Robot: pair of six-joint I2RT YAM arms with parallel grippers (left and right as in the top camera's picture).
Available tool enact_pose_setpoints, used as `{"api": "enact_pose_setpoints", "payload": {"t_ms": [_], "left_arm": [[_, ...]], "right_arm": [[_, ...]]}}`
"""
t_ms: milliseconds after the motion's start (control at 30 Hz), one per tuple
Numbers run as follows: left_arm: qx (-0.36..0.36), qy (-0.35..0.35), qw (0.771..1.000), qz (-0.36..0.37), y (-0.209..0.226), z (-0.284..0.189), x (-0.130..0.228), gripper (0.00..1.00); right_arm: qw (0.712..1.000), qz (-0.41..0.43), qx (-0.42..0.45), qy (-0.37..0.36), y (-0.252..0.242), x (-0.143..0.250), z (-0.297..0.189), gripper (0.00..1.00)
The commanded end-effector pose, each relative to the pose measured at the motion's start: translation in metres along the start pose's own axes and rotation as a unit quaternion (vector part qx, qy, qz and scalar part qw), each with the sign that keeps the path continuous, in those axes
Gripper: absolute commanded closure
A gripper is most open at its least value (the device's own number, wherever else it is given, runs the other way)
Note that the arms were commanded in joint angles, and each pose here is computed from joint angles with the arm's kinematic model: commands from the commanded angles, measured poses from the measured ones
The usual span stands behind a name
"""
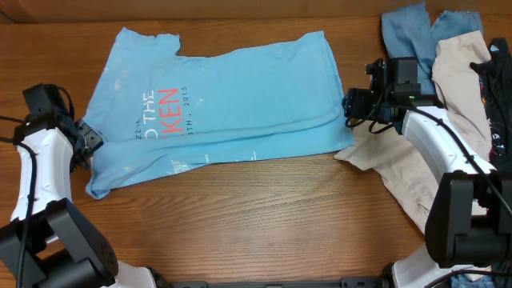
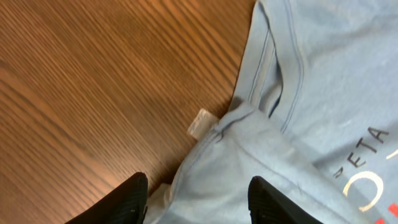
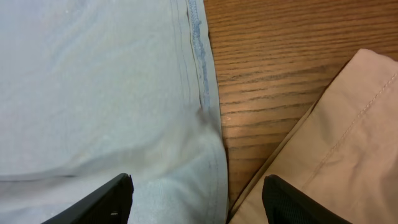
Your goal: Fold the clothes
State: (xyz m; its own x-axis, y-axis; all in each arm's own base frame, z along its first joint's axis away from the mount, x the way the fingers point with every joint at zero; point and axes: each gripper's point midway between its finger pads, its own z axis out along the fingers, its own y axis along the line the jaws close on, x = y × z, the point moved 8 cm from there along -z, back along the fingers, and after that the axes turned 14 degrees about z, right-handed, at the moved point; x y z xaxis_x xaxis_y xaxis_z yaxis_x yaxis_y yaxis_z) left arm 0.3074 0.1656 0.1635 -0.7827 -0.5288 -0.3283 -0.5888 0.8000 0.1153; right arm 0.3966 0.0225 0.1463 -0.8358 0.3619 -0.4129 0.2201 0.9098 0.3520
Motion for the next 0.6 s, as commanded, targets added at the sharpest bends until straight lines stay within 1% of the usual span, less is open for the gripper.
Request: {"api": "enact_pose_setpoints", "payload": {"t_ms": [0,167,233,367,433,567], "left_arm": [[0.003,0.015,1.0,0.015,-0.002,0.001,0.006,0.44],[0.006,0.069,0.997,0.023,-0.001,-0.001,0.023,0.44],[0.011,0.098,0.995,0.027,-0.001,-0.002,0.033,0.44],[0.008,0.173,0.984,0.036,0.002,-0.008,0.057,0.44],[0.006,0.193,0.98,0.039,0.003,-0.009,0.065,0.44],[0.001,0.213,0.976,0.042,0.004,-0.004,0.076,0.44]], "right_arm": [[1.0,-0.004,-0.002,0.002,0.002,0.001,0.001,0.3],[1.0,-0.001,0.005,0.027,0.0,0.009,0.001,0.3],[0.999,-0.017,0.008,0.041,0.0,0.015,0.001,0.34],[0.997,-0.035,0.011,0.068,0.005,0.026,0.004,0.5],[0.996,-0.04,0.012,0.078,0.008,0.031,0.008,0.57],[0.993,-0.053,0.017,0.101,0.01,0.041,0.024,0.57]]}}
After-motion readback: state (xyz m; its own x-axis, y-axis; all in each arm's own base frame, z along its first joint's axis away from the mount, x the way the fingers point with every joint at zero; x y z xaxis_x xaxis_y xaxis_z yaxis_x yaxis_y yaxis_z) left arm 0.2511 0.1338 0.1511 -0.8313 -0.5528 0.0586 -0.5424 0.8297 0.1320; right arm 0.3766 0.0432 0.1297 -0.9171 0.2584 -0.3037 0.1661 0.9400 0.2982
